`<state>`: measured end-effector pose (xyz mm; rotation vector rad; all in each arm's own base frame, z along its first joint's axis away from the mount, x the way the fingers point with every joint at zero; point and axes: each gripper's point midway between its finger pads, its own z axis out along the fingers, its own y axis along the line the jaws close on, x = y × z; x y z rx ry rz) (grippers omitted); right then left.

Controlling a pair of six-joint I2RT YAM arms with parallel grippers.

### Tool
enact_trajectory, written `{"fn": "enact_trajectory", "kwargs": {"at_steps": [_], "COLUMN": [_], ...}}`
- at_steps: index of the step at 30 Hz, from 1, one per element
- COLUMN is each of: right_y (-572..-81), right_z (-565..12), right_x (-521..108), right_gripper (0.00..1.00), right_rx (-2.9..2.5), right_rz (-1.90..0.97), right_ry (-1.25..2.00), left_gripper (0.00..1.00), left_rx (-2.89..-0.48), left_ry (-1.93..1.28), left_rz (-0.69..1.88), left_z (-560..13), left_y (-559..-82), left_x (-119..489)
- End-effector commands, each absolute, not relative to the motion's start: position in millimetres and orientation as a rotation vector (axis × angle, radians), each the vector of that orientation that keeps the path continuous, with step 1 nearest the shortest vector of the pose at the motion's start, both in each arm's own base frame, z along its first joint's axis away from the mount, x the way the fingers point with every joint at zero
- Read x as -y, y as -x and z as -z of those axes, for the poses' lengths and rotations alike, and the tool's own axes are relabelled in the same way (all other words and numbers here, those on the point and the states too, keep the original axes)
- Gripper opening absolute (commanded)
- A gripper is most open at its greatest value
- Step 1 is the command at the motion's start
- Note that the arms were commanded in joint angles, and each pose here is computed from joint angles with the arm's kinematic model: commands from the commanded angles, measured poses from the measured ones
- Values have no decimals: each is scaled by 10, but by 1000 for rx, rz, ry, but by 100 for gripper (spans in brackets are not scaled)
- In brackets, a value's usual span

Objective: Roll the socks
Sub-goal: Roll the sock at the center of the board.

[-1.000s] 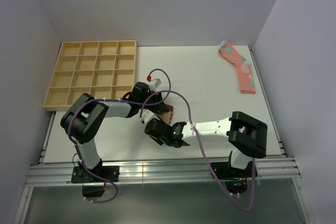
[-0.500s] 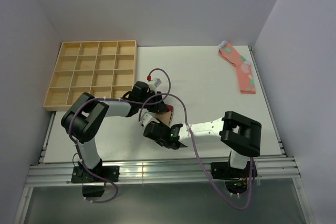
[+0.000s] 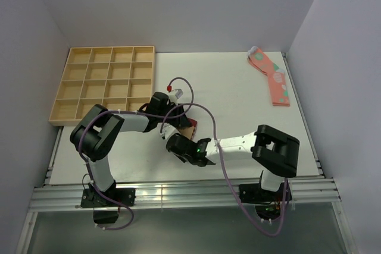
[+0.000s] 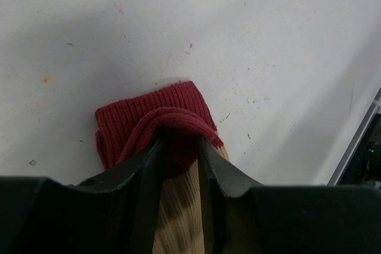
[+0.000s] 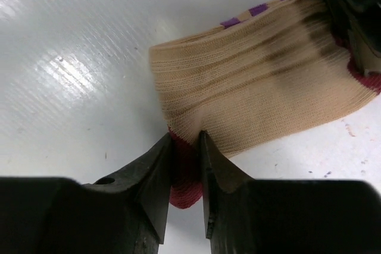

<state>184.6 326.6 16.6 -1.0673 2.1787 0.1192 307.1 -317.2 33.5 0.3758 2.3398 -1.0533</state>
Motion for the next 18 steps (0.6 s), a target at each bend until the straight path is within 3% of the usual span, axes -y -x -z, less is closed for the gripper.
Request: {"fn": "enact_trajectory", "kwargs": {"at_steps": [1, 18], "right_y": [-1736, -1577], "right_z": [-198, -400], "right_x": [-3297, -3193], "right_gripper": [30, 22], "right_rx": [-2239, -2365], "right_rz": [-340, -868], "right_ry": [1000, 841], "left_gripper": [36, 37], "left_rx": [-2517, -2468], "left_ry": [-354, -218], "left_rz": [965, 966], "left_z": [89, -6], "left_y": [-2863, -2832], "left_x": [2983, 2895]}}
